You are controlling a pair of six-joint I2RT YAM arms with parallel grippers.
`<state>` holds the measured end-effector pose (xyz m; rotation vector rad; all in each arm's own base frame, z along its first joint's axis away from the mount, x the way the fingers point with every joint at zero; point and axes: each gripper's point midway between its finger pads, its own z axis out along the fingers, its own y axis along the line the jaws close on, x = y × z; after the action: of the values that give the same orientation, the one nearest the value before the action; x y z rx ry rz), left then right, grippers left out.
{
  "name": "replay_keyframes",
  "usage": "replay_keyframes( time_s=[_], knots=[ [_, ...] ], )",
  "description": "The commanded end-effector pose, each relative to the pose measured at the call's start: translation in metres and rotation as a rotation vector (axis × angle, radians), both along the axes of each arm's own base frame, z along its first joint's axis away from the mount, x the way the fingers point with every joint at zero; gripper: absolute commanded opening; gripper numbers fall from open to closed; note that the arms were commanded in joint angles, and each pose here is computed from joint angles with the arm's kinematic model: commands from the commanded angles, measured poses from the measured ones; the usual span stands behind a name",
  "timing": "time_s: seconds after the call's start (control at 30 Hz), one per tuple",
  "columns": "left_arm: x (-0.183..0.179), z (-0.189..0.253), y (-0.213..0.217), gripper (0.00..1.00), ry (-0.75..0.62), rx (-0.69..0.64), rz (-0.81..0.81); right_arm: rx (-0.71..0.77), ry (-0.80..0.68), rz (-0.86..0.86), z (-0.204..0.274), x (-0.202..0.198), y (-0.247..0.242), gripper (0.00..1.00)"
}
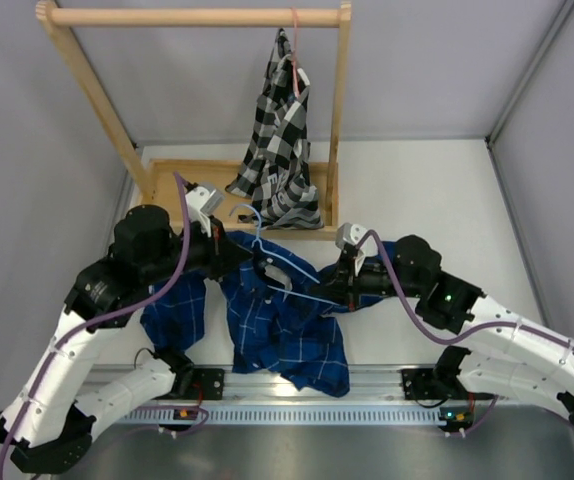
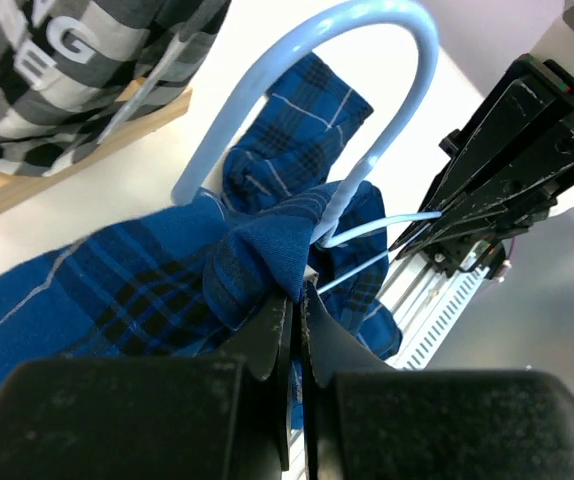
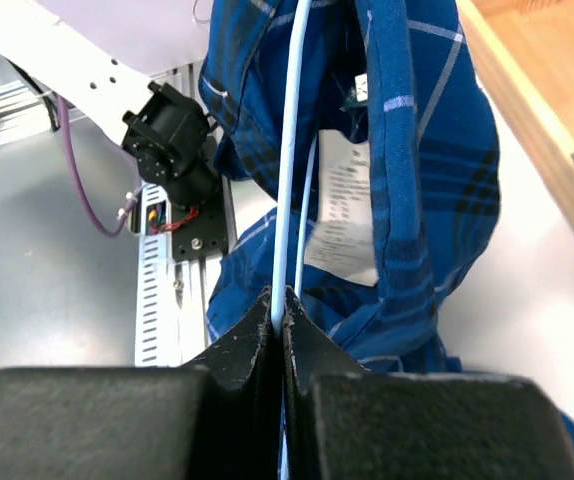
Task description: Place the shirt on the hanger
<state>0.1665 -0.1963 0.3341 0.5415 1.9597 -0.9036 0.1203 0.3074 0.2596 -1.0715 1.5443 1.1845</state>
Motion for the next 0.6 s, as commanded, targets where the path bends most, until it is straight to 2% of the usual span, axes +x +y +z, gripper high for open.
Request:
replay_keyframes(
  time_s=[0.0, 0.23, 0.33, 0.43, 0.57],
  knots=[
    [0.000, 0.009, 0.019, 0.00, -0.052, 0.104, 0.033, 0.181, -0.190, 0.076, 0.059, -0.002, 0.013, 0.00],
    [-0.018, 0.017, 0.005, 0.00, -0.048, 0.082, -0.114, 0.243, -0.138, 0.066, 0.059, 0.005, 0.029, 0.00],
    [-0.023, 0.017, -0.002, 0.00, -0.041, 0.071, -0.177, 0.237, -0.127, 0.023, 0.054, 0.012, 0.028, 0.00],
    [-0.021, 0.018, -0.002, 0.00, -0.051, 0.077, -0.174, 0.259, -0.148, -0.047, 0.053, 0.017, 0.017, 0.00],
    [-0.020, 0.024, -0.001, 0.22, -0.076, 0.078, -0.174, 0.300, -0.163, -0.034, 0.064, 0.010, 0.010, 0.00]
  ],
)
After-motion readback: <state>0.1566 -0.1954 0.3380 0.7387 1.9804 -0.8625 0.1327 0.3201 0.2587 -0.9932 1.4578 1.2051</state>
